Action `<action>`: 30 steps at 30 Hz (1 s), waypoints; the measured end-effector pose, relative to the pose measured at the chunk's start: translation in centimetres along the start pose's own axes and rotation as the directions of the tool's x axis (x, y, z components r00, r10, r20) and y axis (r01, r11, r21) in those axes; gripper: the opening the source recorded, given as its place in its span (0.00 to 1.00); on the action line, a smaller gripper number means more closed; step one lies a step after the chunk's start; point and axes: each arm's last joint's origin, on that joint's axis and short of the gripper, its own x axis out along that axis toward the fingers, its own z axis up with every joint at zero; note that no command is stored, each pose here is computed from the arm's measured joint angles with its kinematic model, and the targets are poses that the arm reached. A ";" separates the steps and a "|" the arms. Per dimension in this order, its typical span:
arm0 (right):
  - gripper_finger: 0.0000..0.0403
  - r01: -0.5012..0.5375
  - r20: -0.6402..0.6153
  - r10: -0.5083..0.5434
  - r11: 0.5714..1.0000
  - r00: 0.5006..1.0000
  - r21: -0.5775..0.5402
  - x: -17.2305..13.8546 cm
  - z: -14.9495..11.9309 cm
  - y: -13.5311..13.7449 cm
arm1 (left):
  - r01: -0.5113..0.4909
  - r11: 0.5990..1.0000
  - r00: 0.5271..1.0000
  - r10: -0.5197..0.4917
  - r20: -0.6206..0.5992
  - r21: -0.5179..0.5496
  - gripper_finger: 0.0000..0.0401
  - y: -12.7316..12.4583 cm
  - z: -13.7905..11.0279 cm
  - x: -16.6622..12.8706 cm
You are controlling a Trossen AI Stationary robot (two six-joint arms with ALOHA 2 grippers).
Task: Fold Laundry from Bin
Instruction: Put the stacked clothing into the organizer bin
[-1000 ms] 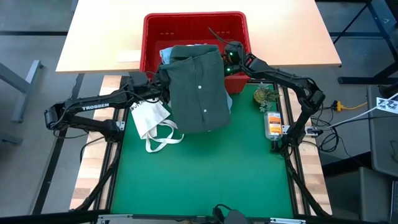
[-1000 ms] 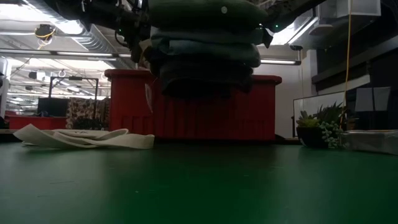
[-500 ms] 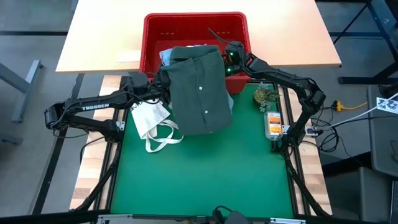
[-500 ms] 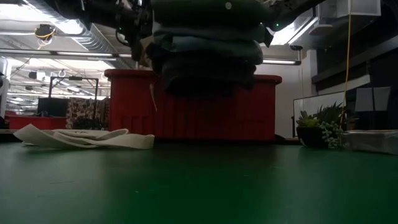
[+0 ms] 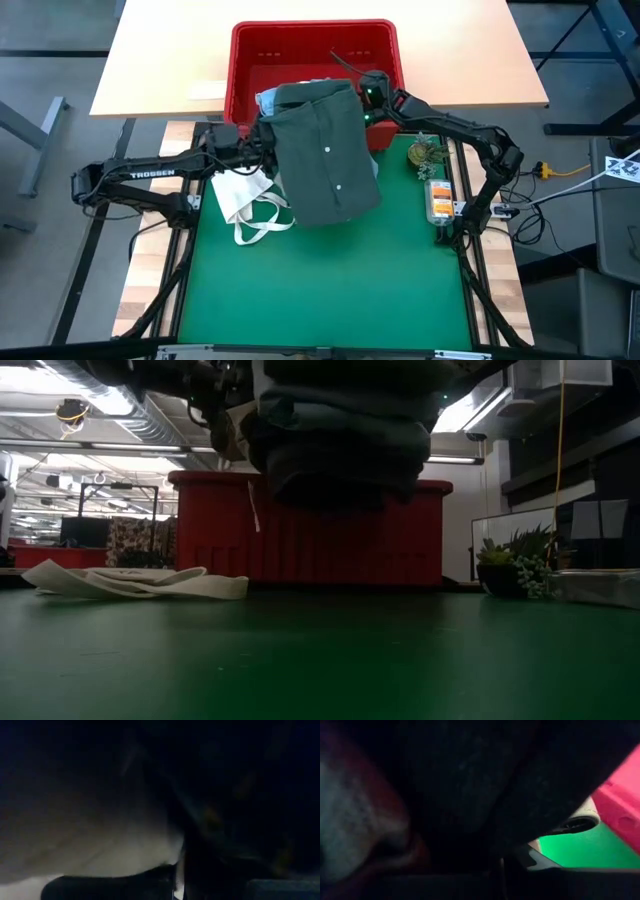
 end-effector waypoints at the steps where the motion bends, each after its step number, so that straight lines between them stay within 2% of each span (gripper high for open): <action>1: 0.03 0.000 -0.003 0.000 1.000 1.000 0.002 0.0 0.0 0.0 | -0.001 1.000 1.000 0.001 -0.005 0.000 0.03 0.0 -0.1 0.0; 9: 0.03 0.009 -0.038 -0.008 1.000 0.999 0.015 0.5 -0.7 0.3 | -0.022 1.000 1.000 0.022 -0.017 0.001 0.03 0.3 -1.0 0.0; 21: 0.03 0.009 -0.042 -0.010 1.000 0.999 -0.020 0.3 -1.0 1.6 | -0.014 1.000 0.999 0.014 -0.031 0.007 0.03 0.3 -1.9 0.0; 30: 0.03 0.025 -0.087 -0.029 0.999 0.996 -0.048 1.2 -2.2 2.8 | -0.025 1.000 0.998 0.026 -0.053 0.010 0.03 0.5 -3.2 0.0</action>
